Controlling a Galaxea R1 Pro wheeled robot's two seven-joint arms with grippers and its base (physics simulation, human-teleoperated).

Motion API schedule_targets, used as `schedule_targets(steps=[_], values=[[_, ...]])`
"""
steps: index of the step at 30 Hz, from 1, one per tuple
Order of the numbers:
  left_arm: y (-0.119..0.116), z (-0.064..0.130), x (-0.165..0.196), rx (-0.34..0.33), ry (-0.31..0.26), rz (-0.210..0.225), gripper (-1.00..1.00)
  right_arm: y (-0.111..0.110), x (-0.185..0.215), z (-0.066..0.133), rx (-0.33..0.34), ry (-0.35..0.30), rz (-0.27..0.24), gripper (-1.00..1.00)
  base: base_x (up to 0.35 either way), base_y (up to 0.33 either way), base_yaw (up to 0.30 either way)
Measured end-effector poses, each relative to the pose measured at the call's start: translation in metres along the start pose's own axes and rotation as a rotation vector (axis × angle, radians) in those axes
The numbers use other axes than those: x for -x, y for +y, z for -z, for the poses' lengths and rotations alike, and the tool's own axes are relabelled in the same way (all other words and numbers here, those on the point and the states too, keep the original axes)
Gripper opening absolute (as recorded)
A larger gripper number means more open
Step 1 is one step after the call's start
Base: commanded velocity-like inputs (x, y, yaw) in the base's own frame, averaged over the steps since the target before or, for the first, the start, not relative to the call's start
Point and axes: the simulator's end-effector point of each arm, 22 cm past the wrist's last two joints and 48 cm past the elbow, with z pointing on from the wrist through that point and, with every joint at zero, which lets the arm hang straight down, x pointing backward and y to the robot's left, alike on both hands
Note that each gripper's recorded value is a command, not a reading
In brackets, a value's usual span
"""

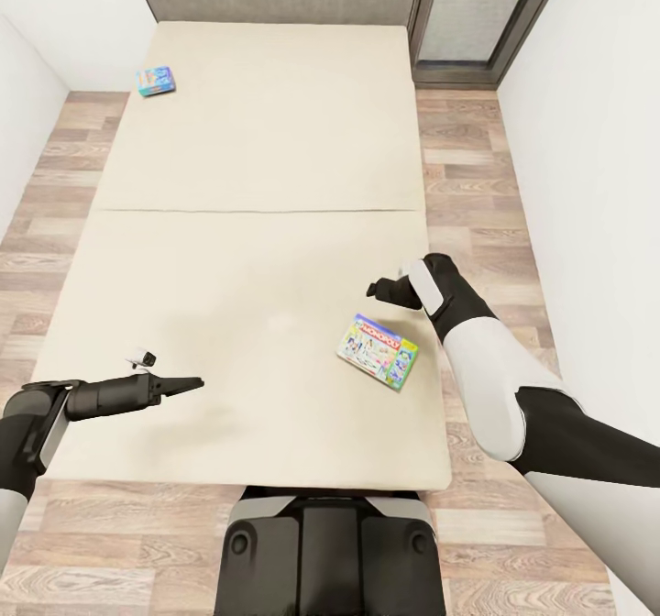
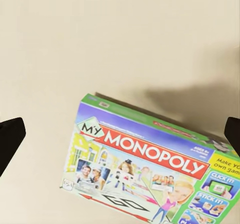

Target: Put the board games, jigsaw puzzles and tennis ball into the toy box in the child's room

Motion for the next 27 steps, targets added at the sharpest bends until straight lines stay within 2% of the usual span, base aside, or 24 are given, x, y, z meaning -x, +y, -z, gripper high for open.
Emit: schedule_targets(steps=[27], values=[[0.01, -0.007, -0.004, 0.004, 0.02, 0.008, 1.0, -0.007, -0.015, -0.026, -0.006, 0.036, -0.008, 1.0, 0.0, 0.0, 0.0]])
